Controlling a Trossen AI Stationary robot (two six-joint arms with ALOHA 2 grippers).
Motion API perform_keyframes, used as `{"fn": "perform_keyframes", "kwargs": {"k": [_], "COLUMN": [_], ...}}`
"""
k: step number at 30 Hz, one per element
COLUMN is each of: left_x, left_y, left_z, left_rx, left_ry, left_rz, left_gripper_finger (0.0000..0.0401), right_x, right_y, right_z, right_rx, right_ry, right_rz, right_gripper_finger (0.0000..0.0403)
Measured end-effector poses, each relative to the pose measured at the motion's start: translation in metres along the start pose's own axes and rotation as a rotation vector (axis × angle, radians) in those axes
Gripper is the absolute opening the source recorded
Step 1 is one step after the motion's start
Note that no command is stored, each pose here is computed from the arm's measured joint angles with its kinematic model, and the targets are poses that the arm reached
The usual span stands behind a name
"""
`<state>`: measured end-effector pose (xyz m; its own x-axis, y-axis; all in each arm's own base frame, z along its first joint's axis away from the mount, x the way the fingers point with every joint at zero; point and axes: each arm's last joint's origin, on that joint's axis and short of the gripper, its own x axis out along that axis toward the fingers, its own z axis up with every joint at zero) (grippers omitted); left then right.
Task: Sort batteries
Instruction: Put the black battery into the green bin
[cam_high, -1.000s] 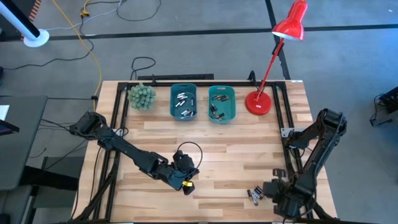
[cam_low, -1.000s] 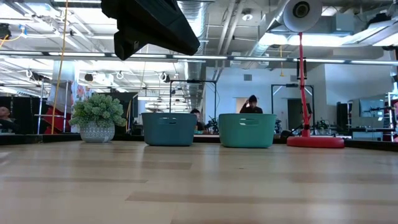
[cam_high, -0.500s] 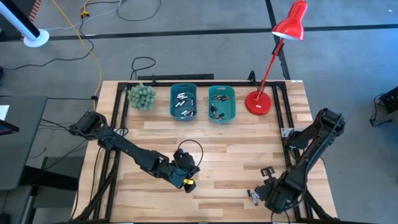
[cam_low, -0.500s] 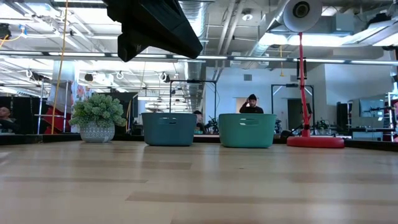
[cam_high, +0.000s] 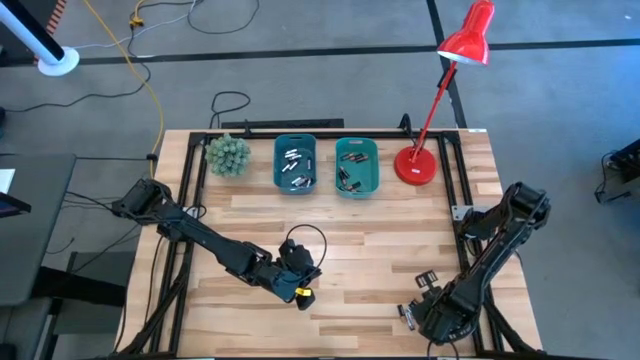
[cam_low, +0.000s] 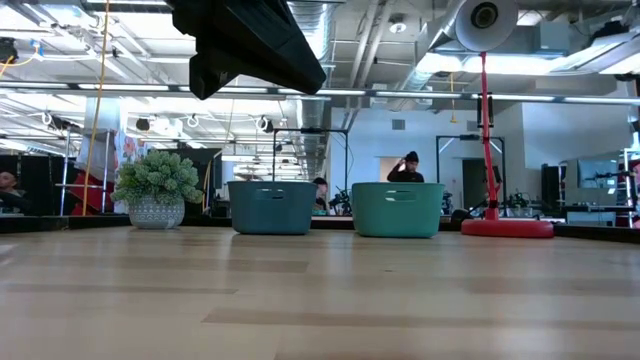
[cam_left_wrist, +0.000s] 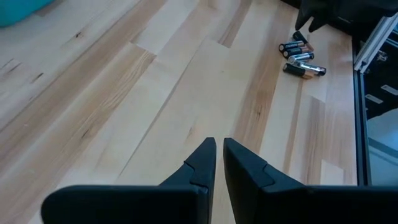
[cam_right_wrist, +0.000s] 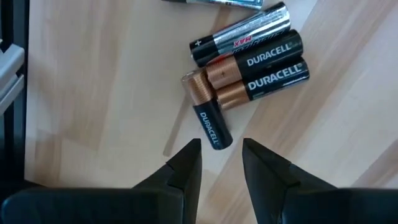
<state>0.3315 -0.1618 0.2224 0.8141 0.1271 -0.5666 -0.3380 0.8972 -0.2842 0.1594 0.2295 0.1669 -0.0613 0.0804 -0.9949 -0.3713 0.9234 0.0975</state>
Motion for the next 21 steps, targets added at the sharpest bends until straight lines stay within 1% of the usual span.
{"fn": "perform_keyframes", "kwargs": {"k": [8, 14, 17, 21], "left_x": [0.000, 0.000, 0.000, 0.000], "left_y": [0.000, 0.000, 0.000, 0.000], "left_z": [0.000, 0.000, 0.000, 0.000], "left_rx": [0.000, -0.002, -0.009, -0.012], "left_ry": [0.001, 0.001, 0.000, -0.001], "left_rz": [0.002, 0.002, 0.002, 0.001], "left_gripper_finger": [0.0026, 0.0026, 0.0026, 0.0026], "right_x": [0.016, 0.035, 0.037, 0.034], "right_y": [0.005, 0.005, 0.006, 0.008], "right_z": [0.008, 0.012, 0.012, 0.010], "right_rx": [-0.036, -0.029, -0.032, -0.040], "right_ry": [-0.006, 0.055, 0.063, 0.052], "right_rz": [0.004, -0.029, -0.027, -0.020], "right_gripper_finger": [0.0134, 0.0128, 0.0104, 0.0053]}}
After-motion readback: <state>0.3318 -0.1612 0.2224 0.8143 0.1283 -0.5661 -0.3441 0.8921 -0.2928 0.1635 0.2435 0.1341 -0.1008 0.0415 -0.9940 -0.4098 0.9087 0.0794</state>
